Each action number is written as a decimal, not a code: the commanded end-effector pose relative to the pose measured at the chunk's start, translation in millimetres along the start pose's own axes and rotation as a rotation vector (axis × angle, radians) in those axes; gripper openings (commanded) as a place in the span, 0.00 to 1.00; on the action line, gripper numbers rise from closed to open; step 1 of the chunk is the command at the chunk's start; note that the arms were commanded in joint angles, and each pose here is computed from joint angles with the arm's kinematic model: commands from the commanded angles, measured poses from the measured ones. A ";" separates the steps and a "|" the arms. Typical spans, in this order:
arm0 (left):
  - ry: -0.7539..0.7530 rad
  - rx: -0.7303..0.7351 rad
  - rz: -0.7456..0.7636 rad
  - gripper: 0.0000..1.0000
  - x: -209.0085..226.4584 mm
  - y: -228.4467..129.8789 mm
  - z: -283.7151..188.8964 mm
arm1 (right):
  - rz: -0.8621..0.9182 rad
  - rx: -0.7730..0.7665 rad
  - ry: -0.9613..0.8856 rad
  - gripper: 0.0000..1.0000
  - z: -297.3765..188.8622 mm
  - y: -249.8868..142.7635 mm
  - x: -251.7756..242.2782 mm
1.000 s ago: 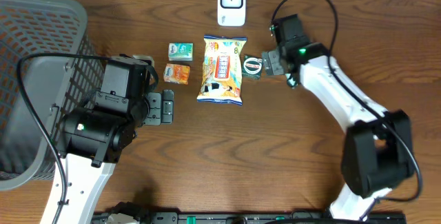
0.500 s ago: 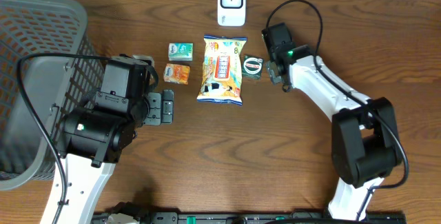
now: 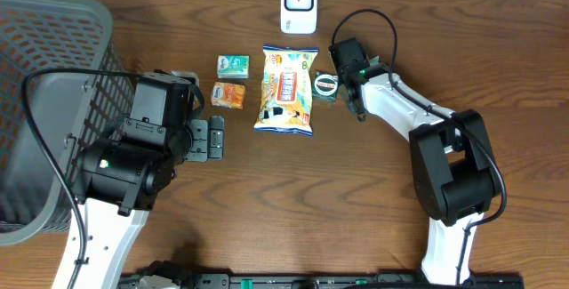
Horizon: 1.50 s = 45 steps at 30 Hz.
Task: Scan the item barcode
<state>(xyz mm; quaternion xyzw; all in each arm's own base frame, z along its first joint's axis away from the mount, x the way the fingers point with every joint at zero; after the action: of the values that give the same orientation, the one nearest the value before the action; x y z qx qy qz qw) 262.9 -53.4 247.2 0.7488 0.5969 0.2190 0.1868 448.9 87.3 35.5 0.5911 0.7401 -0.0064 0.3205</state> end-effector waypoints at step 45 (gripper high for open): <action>0.006 -0.005 0.001 0.98 1.2 2.4 -2.3 | 0.277 -0.012 1.012 0.01 -99.0 30.4 41.9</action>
<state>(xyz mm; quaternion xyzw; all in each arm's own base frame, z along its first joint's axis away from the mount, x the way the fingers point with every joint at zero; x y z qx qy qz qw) 262.9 -53.4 247.2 0.7488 0.5969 0.2190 0.1868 439.3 137.6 73.8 0.6364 0.7375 0.2115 0.0806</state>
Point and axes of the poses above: each gripper's point midway between its finger pads, its own z axis out along the fingers, its own x axis along the line the jaws close on, y = z × x, the point moved 1 cm from there along -z, back along the fingers, and after that the axes turned 9 degrees about z, right-handed, at the moved point
